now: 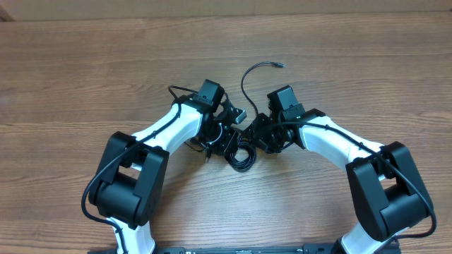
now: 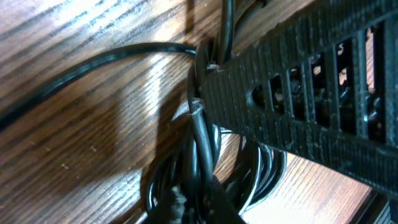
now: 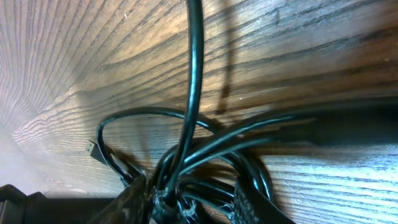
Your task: Untangle cables
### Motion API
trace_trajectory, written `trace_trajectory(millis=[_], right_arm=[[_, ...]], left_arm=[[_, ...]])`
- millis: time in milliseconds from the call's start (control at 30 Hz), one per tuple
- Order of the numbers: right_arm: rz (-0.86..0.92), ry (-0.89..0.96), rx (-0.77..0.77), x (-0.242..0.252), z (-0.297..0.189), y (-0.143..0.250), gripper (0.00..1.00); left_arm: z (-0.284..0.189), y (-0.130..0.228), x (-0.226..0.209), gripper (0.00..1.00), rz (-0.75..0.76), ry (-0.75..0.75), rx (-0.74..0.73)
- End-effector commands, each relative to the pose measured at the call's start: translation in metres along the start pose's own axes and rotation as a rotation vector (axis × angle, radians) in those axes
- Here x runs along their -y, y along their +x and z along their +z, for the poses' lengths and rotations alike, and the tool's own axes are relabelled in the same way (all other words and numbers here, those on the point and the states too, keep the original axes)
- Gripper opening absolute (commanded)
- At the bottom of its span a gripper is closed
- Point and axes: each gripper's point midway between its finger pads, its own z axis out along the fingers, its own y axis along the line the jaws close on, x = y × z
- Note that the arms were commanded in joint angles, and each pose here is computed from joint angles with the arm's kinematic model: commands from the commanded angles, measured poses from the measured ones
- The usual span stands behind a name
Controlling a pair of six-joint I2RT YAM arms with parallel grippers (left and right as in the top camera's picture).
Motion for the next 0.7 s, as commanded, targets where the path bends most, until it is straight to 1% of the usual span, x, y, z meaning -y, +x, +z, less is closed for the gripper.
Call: trace_trajectory(millis=[0,67,133,200,267,300,367,400,467,500,600,633,667], right_arm=[[-0.004,0.014,0.017,0.002,0.001,-0.001,0.39],[0.017,0.001,0.016,-0.001,0.001,-0.002,0.4],[0.037,-0.061,-0.01,-0.014,0.0,0.0,0.4],[0.06,-0.093,-0.024,-0.021,0.0,0.002,0.4],[0.087,-0.108,-0.025,-0.025,-0.001,0.001,0.4],[0.085,-0.118,-0.027,-0.027,-0.001,0.001,0.4],[0.084,-0.137,-0.044,-0.031,-0.002,0.003,0.33],[0.086,-0.136,-0.053,-0.03,-0.002,0.005,0.27],[0.101,-0.107,-0.056,-0.024,-0.001,0.007,0.22],[0.107,-0.086,-0.04,-0.019,0.0,0.005,0.2],[0.116,-0.012,0.073,-0.005,0.0,-0.014,0.18],[0.146,0.008,0.109,-0.001,-0.001,-0.02,0.17],[0.184,0.006,0.111,-0.001,-0.001,-0.02,0.1]], left_arm=[[0.003,0.002,-0.006,0.04,-0.02,-0.026,-0.01],[0.002,0.0,-0.001,0.04,0.021,0.001,-0.005],[-0.003,-0.001,0.008,0.04,0.117,0.047,-0.01],[-0.009,0.0,0.008,0.04,0.182,0.048,-0.025],[-0.012,0.003,0.003,0.04,0.213,0.014,-0.048],[-0.012,0.005,-0.006,0.04,0.214,-0.035,-0.066],[-0.013,0.009,-0.015,0.04,0.215,-0.088,-0.088],[-0.013,0.008,-0.015,0.04,0.217,-0.088,-0.085],[-0.013,0.009,-0.014,0.04,0.254,-0.086,-0.09],[-0.013,0.009,-0.015,0.04,0.258,-0.089,-0.092],[-0.013,0.011,-0.013,0.04,0.294,-0.076,-0.099],[-0.013,0.012,-0.013,0.04,0.303,-0.076,-0.103],[-0.013,0.013,-0.013,0.04,0.306,-0.075,-0.107]])
